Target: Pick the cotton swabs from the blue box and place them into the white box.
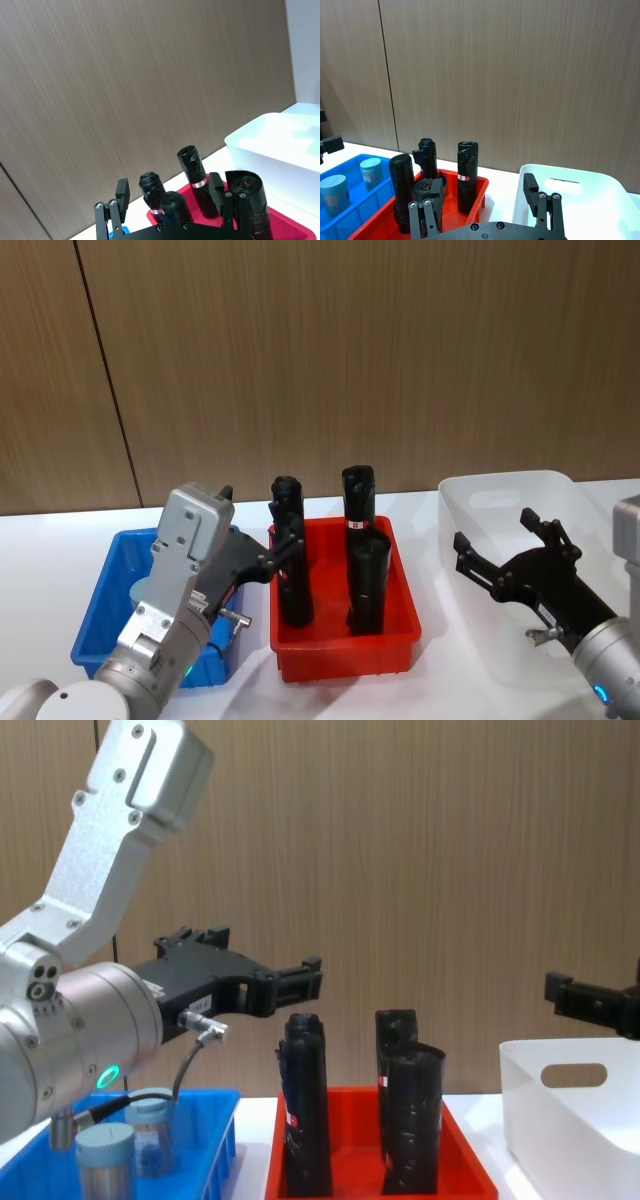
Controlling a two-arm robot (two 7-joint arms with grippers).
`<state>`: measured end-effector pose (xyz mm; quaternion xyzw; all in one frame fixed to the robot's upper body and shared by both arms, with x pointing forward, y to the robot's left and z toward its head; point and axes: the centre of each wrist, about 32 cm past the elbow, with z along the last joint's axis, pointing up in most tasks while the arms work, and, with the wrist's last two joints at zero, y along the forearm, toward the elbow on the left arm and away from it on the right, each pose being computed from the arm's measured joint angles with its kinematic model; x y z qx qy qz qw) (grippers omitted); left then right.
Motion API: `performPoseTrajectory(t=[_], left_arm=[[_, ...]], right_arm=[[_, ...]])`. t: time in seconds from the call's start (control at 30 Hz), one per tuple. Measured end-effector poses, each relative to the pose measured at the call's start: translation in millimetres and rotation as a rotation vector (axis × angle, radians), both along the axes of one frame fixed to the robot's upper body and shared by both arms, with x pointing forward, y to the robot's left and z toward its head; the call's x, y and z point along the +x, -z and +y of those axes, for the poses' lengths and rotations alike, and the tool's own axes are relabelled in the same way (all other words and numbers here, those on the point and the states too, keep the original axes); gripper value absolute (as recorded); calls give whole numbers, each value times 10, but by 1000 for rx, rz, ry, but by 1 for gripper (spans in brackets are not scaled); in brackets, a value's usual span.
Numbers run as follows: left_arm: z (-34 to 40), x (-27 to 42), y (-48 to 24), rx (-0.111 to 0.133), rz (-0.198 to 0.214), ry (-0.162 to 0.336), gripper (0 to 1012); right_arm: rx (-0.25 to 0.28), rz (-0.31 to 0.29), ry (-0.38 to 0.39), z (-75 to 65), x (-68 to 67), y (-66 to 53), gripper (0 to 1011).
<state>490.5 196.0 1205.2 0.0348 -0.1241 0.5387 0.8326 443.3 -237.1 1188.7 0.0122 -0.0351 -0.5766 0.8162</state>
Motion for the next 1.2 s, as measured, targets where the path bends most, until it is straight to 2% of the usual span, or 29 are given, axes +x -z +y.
performPoseTrajectory(t=[0.3,0.63,0.73,0.93,1.2], left_arm=[[-71,-72,-51,7,29,-72,1004],[-79,-155,-136,-20,75,-174,1004],[-53,-184,-164,-28,104,-216,1004],[11,-211,-176,-35,156,-275,1004],[162,-220,-151,-28,237,-335,1004]], right_arm=[[0,0,0,0,0,0,1002],[0,0,0,0,0,0,1002],[0,0,0,0,0,0,1002],[0,0,0,0,0,0,1002],[0,0,0,0,0,0,1002]])
